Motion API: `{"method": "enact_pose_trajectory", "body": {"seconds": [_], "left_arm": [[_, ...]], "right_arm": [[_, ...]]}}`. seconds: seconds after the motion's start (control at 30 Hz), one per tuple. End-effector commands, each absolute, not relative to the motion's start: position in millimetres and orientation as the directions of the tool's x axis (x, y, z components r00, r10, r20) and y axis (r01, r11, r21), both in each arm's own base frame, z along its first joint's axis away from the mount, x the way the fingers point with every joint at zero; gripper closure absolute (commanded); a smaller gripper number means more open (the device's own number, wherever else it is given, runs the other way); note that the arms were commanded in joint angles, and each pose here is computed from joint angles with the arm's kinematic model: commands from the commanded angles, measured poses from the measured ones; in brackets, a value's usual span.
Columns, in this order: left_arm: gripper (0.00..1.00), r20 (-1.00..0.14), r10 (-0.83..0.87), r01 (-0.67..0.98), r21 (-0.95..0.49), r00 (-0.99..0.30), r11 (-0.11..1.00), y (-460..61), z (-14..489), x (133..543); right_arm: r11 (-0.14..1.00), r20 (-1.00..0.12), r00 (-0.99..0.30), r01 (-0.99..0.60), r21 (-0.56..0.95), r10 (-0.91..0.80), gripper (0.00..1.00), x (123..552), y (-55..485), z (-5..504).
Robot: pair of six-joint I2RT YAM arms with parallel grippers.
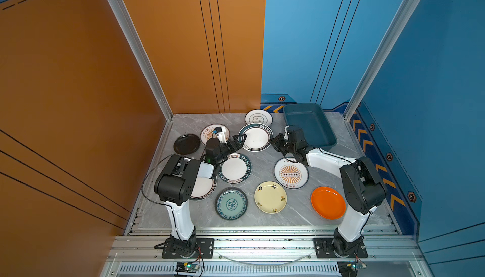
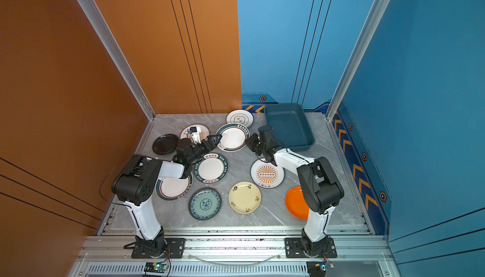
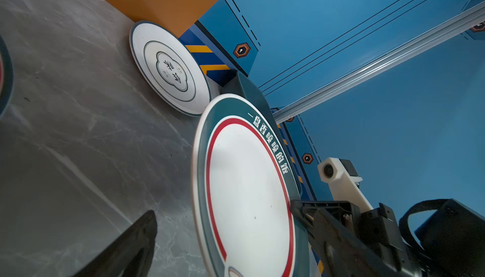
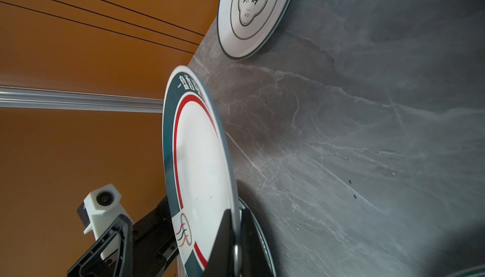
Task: Place the plates into the plastic bin on the countertop
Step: Pick up the plate from the top-center of the table.
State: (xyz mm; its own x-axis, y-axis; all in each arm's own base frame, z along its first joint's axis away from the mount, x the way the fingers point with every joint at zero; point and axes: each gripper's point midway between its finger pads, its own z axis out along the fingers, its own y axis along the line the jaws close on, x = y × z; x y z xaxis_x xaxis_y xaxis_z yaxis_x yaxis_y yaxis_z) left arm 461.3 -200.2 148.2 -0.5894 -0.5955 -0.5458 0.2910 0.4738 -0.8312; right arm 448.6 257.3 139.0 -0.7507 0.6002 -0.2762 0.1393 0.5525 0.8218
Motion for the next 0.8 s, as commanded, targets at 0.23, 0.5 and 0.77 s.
{"method": "enact_pose_trajectory", "body": {"seconds": [0.23,0.5,0.77], "left_arm": [[0.38,-0.542,-0.574,0.347,-0.839,-0.614,0.420,-218,160,467],[0.84,-0.535,-0.537,0.371,-0.843,-0.652,0.389,-228,162,466],[1.00,-0.521,-0.523,0.374,-0.852,-0.675,0.366,-232,163,461]], "right_arm": [[0.500,-0.297,-0.771,0.031,0.866,0.563,1.00,437,279,176],[0.521,-0.311,-0.782,0.021,0.853,0.541,1.00,430,284,172],[0.532,-0.349,-0.789,-0.033,0.846,0.506,0.79,427,289,179]]}}
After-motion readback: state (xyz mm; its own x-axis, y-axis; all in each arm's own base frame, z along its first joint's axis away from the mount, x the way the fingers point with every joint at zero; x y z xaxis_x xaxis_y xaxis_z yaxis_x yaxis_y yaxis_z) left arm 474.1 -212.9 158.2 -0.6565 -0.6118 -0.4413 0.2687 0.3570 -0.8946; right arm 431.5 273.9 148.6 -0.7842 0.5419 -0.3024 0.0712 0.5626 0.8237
